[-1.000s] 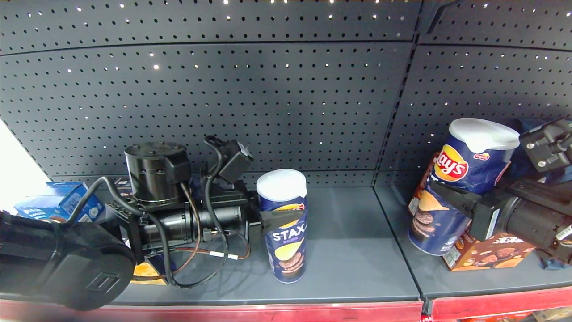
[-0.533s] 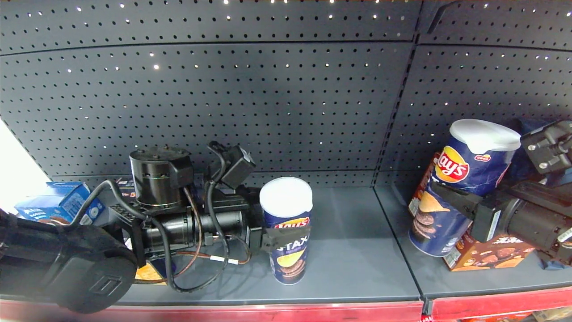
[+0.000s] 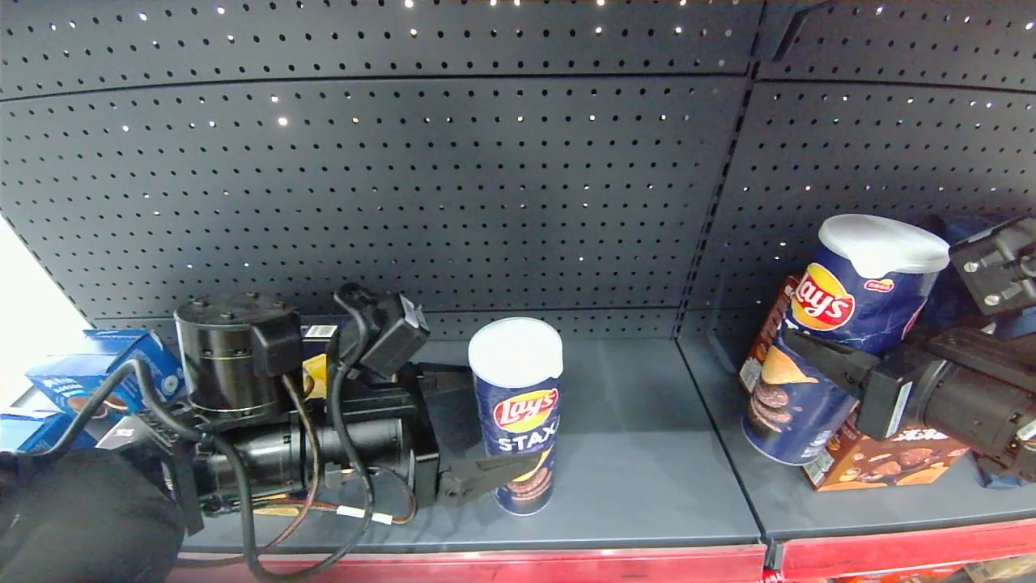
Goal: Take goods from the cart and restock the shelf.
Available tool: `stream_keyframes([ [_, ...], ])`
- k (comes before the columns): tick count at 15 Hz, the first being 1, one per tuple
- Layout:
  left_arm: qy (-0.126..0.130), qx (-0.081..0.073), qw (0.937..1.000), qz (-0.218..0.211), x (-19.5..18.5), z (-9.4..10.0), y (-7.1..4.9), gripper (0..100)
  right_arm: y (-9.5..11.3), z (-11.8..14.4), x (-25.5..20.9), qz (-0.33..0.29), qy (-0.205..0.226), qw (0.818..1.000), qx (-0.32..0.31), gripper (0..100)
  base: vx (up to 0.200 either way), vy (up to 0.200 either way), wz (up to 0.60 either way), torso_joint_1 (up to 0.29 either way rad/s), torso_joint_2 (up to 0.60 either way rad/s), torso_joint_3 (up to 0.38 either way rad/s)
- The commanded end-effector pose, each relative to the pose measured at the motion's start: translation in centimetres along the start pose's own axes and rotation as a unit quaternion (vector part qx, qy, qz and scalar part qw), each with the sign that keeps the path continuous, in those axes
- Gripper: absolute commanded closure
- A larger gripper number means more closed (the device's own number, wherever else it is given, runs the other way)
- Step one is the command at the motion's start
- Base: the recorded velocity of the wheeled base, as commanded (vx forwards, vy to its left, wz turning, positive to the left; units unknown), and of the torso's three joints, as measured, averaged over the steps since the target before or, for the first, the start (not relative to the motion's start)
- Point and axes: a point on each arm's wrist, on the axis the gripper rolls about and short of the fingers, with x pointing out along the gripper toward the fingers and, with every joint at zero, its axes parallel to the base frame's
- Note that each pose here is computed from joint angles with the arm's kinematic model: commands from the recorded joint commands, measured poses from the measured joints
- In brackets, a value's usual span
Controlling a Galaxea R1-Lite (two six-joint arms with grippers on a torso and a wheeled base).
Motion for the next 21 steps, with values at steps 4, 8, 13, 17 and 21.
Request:
stream_keyframes([
  [4, -0.022, 0.013, 0.9991, 0.034, -2.8, 1.0, -0.2, 0, 0.0, -0.1, -0.3, -0.001, -0.001, 1.000, 0.000, 100, 0.000, 0.000, 0.00, 0.000, 0.00, 0.000],
  [8, -0.042, 0.021, 0.9961, 0.075, -5.8, 1.5, -0.4, 0, 0.0, -0.1, -0.3, -0.001, -0.001, 1.000, 0.000, 100, 0.000, 0.000, 0.00, 0.000, 0.00, 0.000],
  [13, -0.108, 0.060, 0.9770, 0.173, -11.5, 3.9, -1.7, 0, 0.0, -0.7, -0.6, 0.001, 0.008, 1.000, -0.002, 100, 0.000, 0.000, 0.00, 0.000, 0.00, 0.000],
  [17, -0.148, 0.067, 0.9576, 0.238, -15.7, 3.5, -4.7, 0, 0.0, -0.8, -0.8, 0.001, 0.008, 1.000, -0.003, 100, 0.000, 0.000, 0.00, 0.000, 0.00, 0.000],
  [21, -0.174, 0.033, 0.9392, 0.294, -19.1, -2.9, -10.7, 0, -0.1, -1.0, -1.4, -0.001, 0.004, 1.000, -0.003, 100, 0.000, 0.000, 0.00, 0.000, 0.00, 0.000],
])
